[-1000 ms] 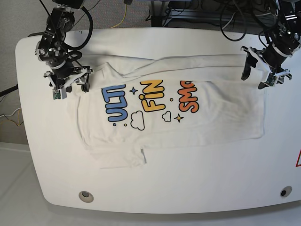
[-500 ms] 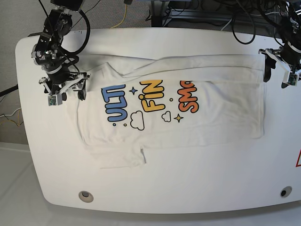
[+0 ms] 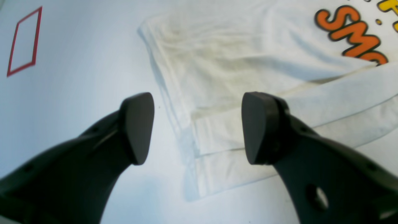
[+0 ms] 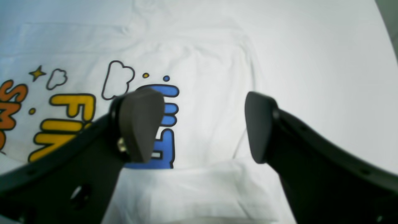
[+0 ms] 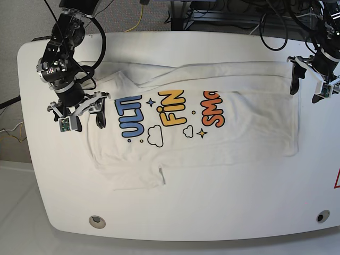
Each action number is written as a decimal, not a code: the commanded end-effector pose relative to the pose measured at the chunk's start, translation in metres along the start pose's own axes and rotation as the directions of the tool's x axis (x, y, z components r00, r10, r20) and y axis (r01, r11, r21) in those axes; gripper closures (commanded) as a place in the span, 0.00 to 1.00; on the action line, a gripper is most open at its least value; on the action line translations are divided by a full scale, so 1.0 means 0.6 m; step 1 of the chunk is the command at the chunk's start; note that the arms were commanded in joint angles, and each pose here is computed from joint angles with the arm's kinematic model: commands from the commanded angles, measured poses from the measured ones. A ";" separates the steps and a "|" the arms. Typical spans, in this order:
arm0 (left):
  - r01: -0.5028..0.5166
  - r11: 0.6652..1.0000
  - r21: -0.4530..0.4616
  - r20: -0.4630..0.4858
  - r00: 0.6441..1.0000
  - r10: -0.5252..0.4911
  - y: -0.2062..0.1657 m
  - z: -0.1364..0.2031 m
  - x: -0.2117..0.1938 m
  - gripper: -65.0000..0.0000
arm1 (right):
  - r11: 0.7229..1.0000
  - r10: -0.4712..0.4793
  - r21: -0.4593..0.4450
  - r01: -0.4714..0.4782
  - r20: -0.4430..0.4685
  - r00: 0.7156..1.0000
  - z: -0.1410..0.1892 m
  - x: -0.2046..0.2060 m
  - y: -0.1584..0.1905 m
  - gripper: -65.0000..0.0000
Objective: Fold the T-shirt properly
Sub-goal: 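Lower both grippers onto the shirt's side edges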
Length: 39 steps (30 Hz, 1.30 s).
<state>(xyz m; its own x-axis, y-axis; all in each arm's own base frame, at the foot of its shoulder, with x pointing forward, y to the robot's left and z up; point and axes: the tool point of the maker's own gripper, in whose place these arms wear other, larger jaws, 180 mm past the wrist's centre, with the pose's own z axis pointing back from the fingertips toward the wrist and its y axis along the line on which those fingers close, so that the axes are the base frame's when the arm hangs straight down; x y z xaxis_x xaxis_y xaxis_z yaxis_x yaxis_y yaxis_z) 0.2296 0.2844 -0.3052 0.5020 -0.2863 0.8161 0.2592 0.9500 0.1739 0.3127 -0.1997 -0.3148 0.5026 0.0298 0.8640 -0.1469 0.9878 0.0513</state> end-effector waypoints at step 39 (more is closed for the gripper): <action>-0.085 0.996 0.017 0.003 0.996 0.085 0.042 -0.059 -0.007 0.44 | 0.986 -0.164 -0.020 0.163 -0.167 0.972 -0.109 -0.115 -0.113 1.00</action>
<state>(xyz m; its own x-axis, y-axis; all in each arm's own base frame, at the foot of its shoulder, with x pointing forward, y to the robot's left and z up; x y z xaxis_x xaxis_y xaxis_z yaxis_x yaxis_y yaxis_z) 0.2506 0.3064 -0.3479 0.5918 -0.1829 0.7850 0.1825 0.9790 0.0905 0.3343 -0.2433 -0.4260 0.6778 -0.1359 0.7226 -0.0442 0.9735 0.2245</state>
